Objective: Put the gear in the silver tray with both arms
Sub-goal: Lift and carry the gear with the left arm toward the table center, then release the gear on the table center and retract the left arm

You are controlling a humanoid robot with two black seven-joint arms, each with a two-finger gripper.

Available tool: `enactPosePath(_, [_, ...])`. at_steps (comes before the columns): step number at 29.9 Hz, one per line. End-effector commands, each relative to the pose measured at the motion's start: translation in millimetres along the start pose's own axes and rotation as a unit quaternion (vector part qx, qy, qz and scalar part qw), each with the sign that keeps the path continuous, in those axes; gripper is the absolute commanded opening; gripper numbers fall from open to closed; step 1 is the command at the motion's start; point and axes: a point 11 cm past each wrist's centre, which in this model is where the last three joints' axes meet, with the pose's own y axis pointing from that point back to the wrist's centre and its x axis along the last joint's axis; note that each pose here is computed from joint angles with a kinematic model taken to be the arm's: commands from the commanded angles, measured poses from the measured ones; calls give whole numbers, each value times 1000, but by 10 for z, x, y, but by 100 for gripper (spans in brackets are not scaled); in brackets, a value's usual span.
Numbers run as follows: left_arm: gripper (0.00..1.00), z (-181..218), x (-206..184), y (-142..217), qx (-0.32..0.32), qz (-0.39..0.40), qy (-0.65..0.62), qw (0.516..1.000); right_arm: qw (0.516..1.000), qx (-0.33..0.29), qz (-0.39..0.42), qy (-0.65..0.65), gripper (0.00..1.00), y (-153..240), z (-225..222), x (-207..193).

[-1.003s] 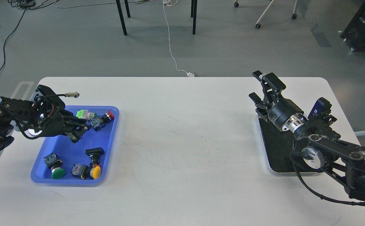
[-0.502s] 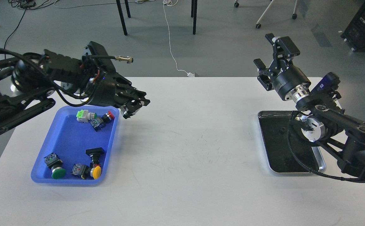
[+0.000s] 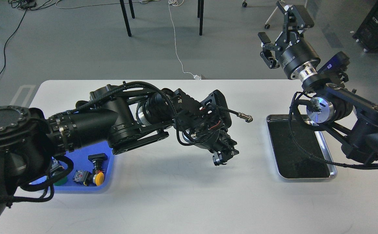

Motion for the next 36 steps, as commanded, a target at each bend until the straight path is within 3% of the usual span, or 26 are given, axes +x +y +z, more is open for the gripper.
enactPosePath(1, [22, -168, -130, -1, 22, -13, 23, 999, 1000, -2, 2, 0, 97, 20, 13, 23])
enactPosePath(13, [23, -133, -445, -120, 15, -44, 46, 998, 1000, -10, 3, 2, 97, 45, 81, 30])
enactPosePath(22, [29, -118, -515, -144, 13, -55, 44, 997, 1000, -18, 3, 4, 97, 76, 136, 38])
enactPosePath(27, [39, -116, -539, -153, 13, -57, 47, 997, 1000, -22, 5, 3, 97, 111, 181, 54])
enactPosePath(32, [60, -130, -563, -154, 15, -58, 50, 997, 1000, -23, 6, 3, 97, 117, 184, 59])
enactPosePath(36, [62, -134, -565, -153, 16, -59, 50, 997, 1000, -22, 7, 4, 97, 120, 170, 79])
